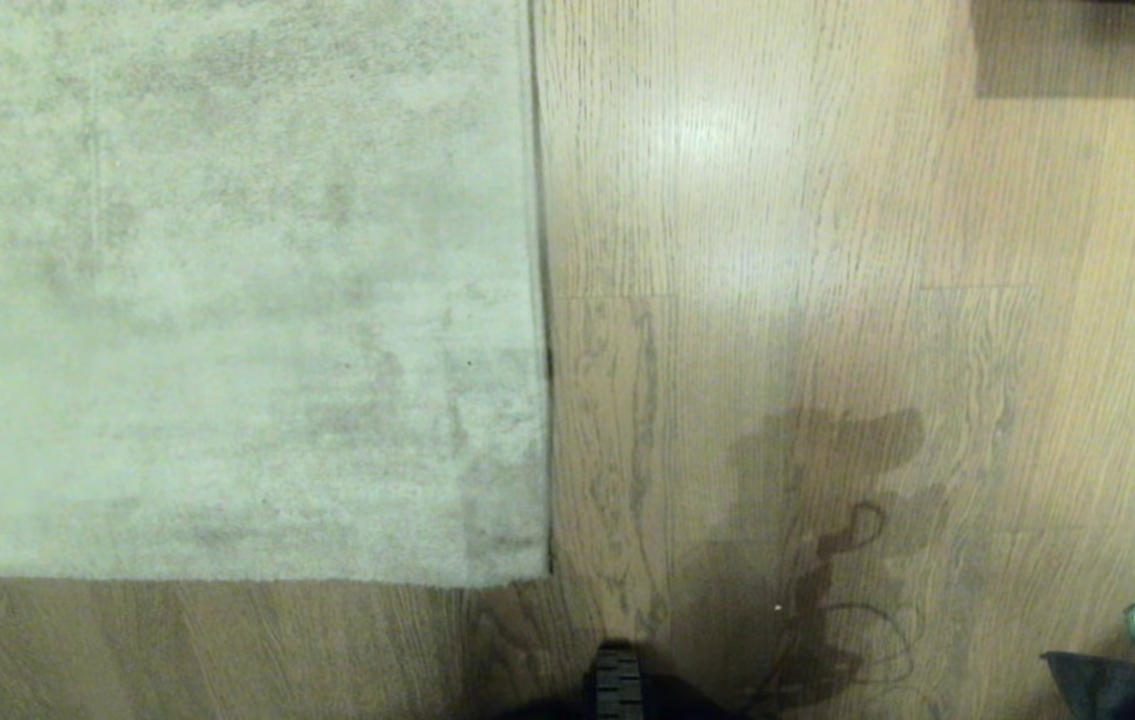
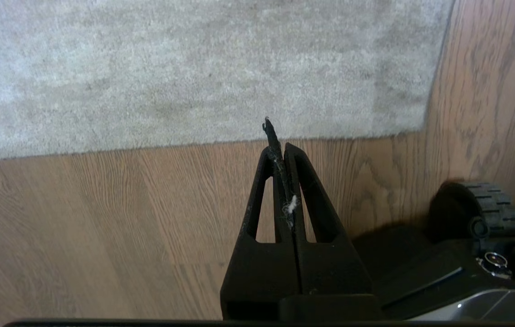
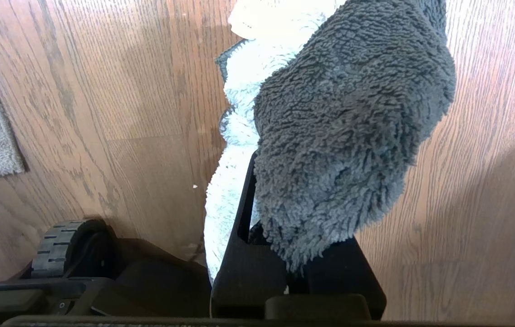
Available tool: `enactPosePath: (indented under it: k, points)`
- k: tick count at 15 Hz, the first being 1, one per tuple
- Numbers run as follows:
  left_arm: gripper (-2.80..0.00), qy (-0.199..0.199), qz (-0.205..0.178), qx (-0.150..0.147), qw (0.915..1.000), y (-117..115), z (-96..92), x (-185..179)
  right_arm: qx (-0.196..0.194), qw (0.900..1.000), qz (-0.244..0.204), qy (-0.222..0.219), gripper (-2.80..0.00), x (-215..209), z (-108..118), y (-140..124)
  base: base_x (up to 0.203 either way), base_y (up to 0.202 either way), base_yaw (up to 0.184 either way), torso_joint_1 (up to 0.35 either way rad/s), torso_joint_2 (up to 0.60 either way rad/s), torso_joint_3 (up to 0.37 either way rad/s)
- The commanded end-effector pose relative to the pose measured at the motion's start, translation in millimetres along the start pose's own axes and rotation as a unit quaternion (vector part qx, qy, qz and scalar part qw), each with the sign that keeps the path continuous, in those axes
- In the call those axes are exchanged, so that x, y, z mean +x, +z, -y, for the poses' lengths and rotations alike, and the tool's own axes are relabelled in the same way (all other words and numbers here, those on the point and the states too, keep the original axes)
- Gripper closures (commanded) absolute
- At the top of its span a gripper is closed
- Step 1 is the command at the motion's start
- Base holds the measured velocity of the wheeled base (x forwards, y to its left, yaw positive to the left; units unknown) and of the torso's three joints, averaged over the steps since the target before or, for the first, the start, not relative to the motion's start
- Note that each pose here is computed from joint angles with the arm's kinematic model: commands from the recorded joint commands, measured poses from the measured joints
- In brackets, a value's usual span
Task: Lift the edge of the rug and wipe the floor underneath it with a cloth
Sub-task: Put down the rag
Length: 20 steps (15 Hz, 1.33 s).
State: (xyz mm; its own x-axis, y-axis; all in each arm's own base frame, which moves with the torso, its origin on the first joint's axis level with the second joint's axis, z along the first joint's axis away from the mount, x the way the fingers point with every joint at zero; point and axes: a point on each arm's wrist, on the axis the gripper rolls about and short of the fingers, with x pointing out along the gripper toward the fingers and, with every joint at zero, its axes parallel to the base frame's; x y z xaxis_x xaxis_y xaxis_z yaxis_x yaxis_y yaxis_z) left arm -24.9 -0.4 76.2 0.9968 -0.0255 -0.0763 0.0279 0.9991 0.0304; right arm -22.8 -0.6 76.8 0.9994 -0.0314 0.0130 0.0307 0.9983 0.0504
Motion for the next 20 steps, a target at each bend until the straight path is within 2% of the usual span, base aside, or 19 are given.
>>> enactPosePath:
  k: [1, 20]
  points:
    - [0.00, 0.001, 0.007, -0.005, 1.0000, -1.1, 0.1, -0.8, 0.000, 1.000, 0.000, 0.000, 0.00, 0.1, 0.0, 0.1, 0.000, 0.000, 0.000, 0.000, 0.00, 0.000]
    - [0.00, 0.000, 0.007, -0.009, 0.9999, -1.1, 0.0, -0.8, 0.000, 1.000, 0.000, 0.000, 0.00, 0.1, 0.0, 0.1, 0.000, 0.000, 0.000, 0.000, 0.00, 0.000]
